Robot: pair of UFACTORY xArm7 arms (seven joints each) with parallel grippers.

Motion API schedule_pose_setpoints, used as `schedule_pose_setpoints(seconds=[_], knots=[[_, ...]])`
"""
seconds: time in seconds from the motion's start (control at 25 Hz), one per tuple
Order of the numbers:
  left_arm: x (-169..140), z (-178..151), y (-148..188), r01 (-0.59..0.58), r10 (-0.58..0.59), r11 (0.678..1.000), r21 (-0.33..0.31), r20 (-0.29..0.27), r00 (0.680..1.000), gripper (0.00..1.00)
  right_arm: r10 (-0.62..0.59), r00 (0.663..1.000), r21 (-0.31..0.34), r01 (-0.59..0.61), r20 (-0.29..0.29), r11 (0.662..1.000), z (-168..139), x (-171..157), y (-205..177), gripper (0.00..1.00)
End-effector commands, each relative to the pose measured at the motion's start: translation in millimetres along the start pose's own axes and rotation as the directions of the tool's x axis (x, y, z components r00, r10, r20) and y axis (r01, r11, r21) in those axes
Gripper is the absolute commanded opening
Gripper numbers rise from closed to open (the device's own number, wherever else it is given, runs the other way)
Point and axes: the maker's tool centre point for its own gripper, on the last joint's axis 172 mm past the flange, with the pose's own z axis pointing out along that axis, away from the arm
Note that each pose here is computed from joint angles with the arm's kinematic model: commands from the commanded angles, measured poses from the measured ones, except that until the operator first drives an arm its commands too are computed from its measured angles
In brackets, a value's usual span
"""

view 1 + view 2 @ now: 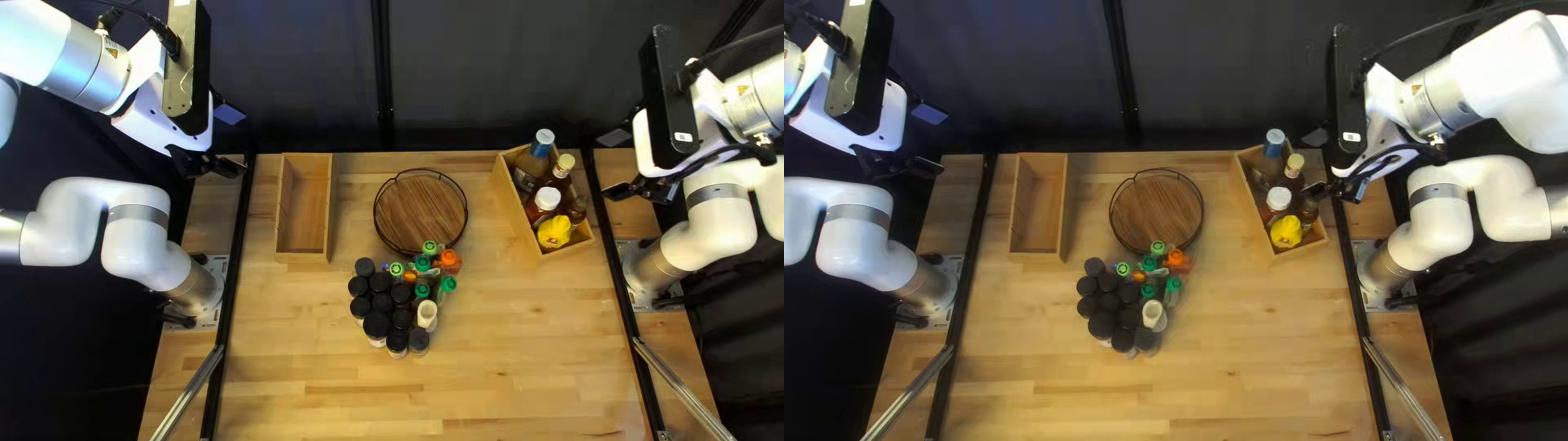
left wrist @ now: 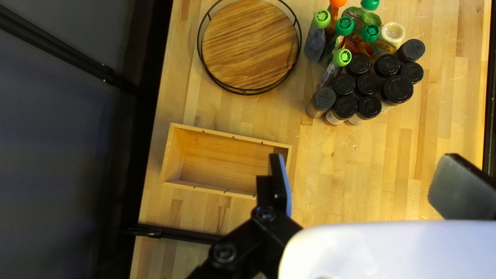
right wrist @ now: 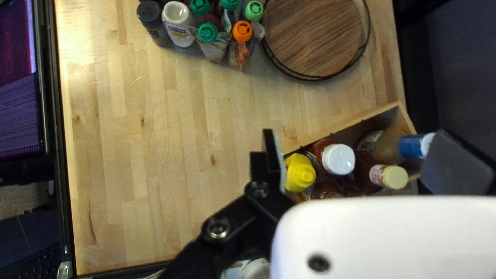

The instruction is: Separate condiments, baby food and spices and place it in 3 different racks/containers

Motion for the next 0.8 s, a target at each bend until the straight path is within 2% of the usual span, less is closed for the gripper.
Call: schedule_pose_setpoints(seconds=[0.04,0.72,0.8], knots=[[0.0,0.0,0.0,0.000,0.000,1.000,0.000,0.000,1.000,1.00,0.000,1.000,-0.001,0.000,0.000,1.000,-0.1,-0.1,-0.1,1.00],[0.0,0.0,0.0,0.000,0.000,1.000,0.000,0.000,1.000,1.00,0.000,1.000,-0.001,0.000,0.000,1.000,-0.1,-0.1,-0.1,1.00],[5.0,2.3,2.3,0.024,-0.024,1.000,-0.015,-0.011,1.000,1.00,0.000,1.000,-0.001,0.000,0.000,1.000,-0.1,-0.1,-0.1,1.00]])
